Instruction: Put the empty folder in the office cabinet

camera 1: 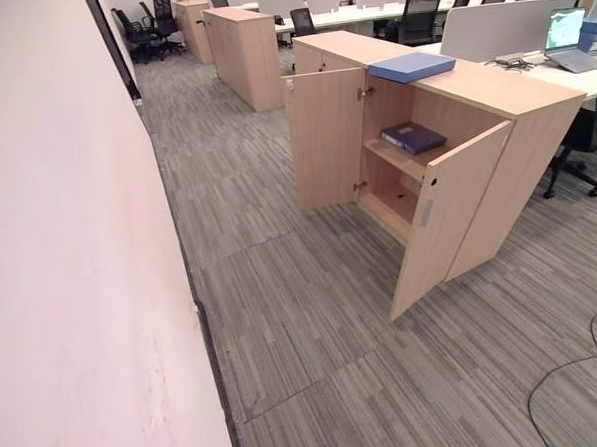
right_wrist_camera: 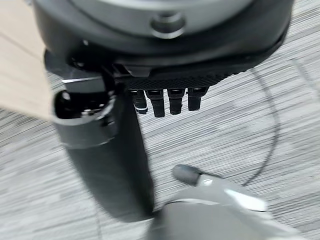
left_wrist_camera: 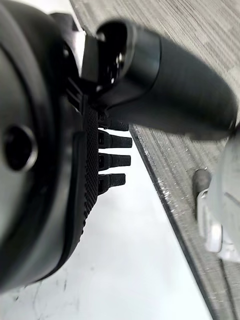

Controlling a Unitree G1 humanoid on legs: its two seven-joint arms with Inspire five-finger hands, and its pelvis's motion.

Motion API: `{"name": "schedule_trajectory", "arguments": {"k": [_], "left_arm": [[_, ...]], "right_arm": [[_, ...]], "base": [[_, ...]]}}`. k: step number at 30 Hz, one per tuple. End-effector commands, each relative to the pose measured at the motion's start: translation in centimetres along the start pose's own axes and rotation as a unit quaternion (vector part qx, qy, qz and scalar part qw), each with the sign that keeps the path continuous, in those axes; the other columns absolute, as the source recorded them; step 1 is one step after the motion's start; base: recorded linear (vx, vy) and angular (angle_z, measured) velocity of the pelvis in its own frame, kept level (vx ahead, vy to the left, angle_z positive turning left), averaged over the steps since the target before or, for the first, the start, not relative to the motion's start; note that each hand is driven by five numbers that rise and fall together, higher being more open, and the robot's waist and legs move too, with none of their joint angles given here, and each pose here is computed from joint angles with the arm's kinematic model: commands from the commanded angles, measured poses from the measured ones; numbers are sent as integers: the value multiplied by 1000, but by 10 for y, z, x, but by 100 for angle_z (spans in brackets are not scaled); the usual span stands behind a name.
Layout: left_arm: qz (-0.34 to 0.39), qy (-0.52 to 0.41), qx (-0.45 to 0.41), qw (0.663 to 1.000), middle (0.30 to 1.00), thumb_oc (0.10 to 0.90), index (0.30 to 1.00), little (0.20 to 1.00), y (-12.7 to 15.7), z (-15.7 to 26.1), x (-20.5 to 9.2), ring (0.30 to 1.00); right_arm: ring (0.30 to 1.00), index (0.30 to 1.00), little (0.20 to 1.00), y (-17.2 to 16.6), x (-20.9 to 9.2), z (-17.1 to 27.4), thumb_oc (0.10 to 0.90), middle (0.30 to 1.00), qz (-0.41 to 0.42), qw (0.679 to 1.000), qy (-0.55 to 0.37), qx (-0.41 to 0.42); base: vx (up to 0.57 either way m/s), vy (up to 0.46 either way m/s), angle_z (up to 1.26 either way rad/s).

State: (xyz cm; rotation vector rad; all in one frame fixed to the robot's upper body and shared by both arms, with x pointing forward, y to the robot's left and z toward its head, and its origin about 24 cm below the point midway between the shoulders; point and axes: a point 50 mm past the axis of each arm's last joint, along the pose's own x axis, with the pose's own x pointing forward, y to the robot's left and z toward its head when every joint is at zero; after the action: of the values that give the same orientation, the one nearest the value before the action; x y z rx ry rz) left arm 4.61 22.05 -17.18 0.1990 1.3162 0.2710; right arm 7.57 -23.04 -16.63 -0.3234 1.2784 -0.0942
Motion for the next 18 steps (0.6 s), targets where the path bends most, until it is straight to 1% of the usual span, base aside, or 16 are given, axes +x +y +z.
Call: {"name": "schedule_trajectory", "arguments": {"k": [1,5,6,7,13,18], "left_arm": [[-10,-5,-10,1000,900,800,900,900,-3,8,1,900],[-11,-9,8,1000,900,800,900,900,-1,10,2,900],[-33,3,18,999,900,800,900,900,-4,5,1,900],[-39,2,28,999,900,800,900,900,-4,5,1,900],[-46,12,47,998,900,800,900,900,-3,1,1,900],[-61,22,75,995,900,800,900,900,-4,-3,1,900]], "right_arm": [[900,900,900,1,1,5,800,900,9,1000,3,-16],[900,900,900,5,0,-2,800,900,24,999,17,-25],[900,900,900,5,0,-4,800,900,28,999,19,-31],[900,900,900,4,0,-7,800,900,32,999,25,-36],[900,900,900,2,-1,-11,800,900,40,996,36,-65],[900,900,900,2,-1,-14,800,900,46,996,42,-69]], "base": [[0,0,0],[-3,-3,-2],[0,0,0],[0,0,0],[0,0,0],[0,0,0]]}}
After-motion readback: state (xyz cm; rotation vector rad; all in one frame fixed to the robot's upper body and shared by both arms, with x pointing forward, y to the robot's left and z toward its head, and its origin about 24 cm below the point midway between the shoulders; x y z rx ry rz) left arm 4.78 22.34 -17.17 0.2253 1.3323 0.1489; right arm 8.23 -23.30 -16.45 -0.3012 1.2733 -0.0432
